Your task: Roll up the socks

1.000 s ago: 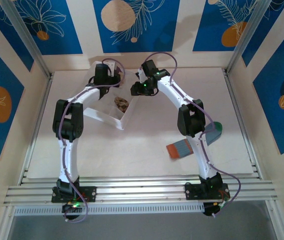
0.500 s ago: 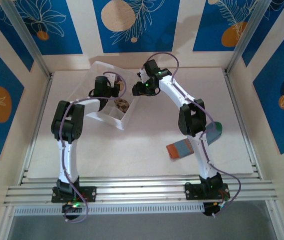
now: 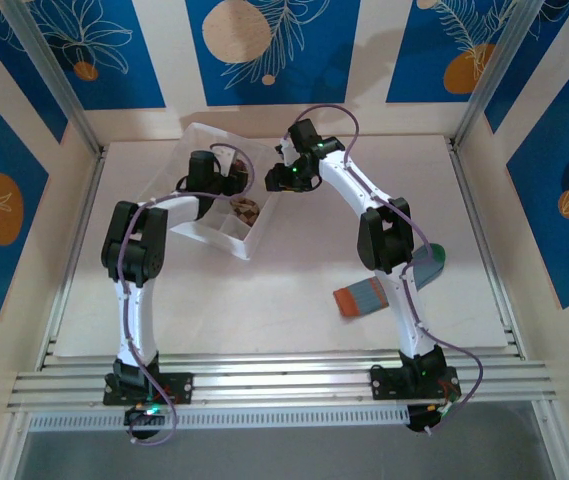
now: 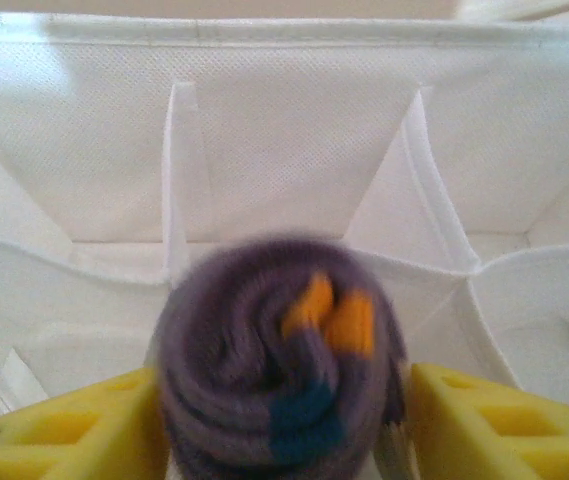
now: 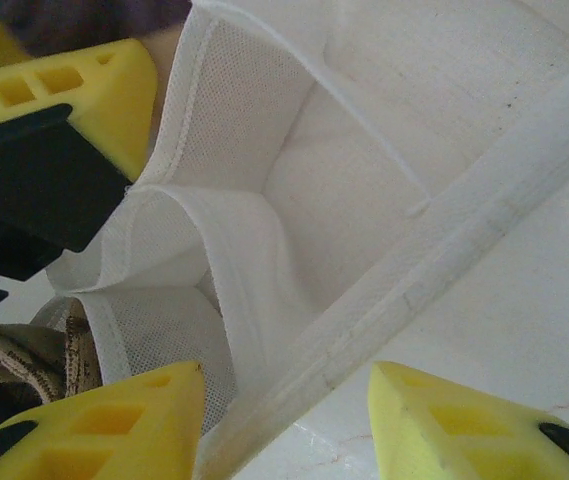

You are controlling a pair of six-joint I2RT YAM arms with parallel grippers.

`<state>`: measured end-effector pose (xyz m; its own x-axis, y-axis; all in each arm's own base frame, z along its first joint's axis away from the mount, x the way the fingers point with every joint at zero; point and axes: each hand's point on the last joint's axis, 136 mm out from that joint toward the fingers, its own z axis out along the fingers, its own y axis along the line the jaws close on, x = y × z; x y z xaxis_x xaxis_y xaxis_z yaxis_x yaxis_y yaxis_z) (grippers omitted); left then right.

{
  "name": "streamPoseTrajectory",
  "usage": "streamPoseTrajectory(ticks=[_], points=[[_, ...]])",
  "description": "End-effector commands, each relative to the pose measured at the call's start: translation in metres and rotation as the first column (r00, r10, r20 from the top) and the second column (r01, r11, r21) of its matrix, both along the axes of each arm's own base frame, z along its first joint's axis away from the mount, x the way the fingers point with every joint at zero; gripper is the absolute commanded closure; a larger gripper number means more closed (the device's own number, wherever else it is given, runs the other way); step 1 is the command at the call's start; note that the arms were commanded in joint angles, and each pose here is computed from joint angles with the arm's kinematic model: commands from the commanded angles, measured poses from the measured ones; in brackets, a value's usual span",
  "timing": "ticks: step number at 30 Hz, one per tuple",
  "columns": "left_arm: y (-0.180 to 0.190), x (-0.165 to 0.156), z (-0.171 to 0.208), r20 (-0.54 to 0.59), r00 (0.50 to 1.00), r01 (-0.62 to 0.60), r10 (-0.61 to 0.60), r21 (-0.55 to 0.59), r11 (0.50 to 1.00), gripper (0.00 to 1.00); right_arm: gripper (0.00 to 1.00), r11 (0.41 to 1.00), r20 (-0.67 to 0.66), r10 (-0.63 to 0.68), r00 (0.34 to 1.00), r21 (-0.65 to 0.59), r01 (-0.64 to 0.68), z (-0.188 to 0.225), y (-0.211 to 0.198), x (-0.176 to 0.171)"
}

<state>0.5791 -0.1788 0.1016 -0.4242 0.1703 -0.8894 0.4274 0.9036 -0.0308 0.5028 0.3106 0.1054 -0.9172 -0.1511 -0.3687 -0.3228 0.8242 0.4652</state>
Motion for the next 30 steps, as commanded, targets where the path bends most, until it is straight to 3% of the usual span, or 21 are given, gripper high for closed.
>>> streamPoseTrajectory(ticks=[1, 6, 18, 25, 30], points=[[-0.006, -0.004, 0.028, -0.026, 0.998, 0.061, -0.061, -0.001, 0.998, 0.32, 0.53, 0.998, -0.057, 0.0, 0.998, -0.056, -0.003, -0.022, -0.012, -0.005], [-0.006, -0.005, 0.055, -0.026, 0.995, 0.094, -0.094, -0.004, 0.996, 0.25, 0.53, 0.999, -0.045, -0.004, 0.999, -0.048, 0.002, -0.017, -0.013, -0.001], [0.003, -0.015, 0.139, 0.054, 0.984, 0.176, -0.169, -0.163, 0.971, 0.26, 0.46, 0.999, -0.006, 0.028, 1.0, 0.035, -0.027, 0.034, -0.001, -0.002], [-0.003, -0.048, 0.147, 0.015, 0.971, 0.237, -0.239, -0.198, 0.951, 0.33, 0.45, 0.994, -0.027, 0.014, 1.0, 0.107, -0.011, 0.071, -0.003, -0.018], [-0.003, -0.086, 0.147, 0.008, 0.966, 0.253, -0.258, -0.231, 0.939, 0.36, 0.45, 0.999, -0.067, -0.03, 0.997, 0.038, 0.032, 0.068, -0.023, -0.048]])
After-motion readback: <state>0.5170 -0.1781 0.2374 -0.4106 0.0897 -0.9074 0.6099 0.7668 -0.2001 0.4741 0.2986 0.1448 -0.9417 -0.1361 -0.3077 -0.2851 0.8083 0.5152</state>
